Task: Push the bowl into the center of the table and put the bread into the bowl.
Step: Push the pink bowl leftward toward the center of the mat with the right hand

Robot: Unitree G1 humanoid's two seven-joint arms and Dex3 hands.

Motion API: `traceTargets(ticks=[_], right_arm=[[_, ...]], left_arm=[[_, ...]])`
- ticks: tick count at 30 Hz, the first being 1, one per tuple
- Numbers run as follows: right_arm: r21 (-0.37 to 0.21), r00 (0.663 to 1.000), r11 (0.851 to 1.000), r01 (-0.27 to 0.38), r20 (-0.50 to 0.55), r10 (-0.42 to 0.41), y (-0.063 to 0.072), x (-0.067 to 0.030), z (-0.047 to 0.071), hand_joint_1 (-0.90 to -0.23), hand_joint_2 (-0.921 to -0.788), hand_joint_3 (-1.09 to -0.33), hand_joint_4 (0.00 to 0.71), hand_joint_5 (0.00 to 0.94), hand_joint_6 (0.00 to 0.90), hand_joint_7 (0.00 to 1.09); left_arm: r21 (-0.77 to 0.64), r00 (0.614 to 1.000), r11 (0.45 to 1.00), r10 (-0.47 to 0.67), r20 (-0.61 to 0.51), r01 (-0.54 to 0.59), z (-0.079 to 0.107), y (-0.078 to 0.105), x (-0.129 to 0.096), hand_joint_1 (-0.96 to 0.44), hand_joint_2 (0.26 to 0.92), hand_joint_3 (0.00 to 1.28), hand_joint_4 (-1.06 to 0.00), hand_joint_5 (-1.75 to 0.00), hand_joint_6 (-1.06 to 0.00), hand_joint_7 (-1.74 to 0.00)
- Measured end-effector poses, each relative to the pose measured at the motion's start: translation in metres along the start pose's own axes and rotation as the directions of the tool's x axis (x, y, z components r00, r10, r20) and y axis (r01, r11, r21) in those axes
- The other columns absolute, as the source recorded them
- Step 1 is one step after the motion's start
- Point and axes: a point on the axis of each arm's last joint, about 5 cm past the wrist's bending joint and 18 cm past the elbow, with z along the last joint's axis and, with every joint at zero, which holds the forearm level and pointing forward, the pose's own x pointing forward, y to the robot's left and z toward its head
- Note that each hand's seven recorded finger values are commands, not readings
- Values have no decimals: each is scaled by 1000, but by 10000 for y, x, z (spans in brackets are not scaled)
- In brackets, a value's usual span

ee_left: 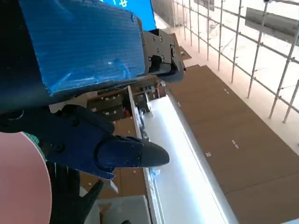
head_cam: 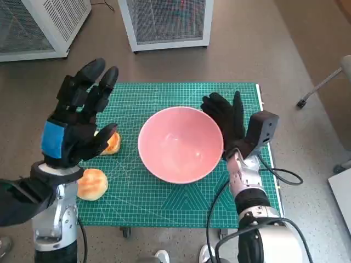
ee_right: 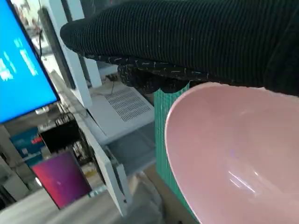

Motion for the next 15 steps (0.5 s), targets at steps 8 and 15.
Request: traceTargets(ticks=[8,15], right_arm=[[9,999,1000,-12,51,12,-24,37,119,-500,-921,-536,316,2,518,23],[15,985,999,-52,164,49,-65,55,253,-513,-921,-525,306,0,512,18]], left_arm=[[8,1000,1000,24,-5,-24,26,19,-26,-577,921,283,-272,-2,-4,-698],[0,999,999,40,-13,-40,33,36,-30,-569,921,255,-270,-1,1,-707]])
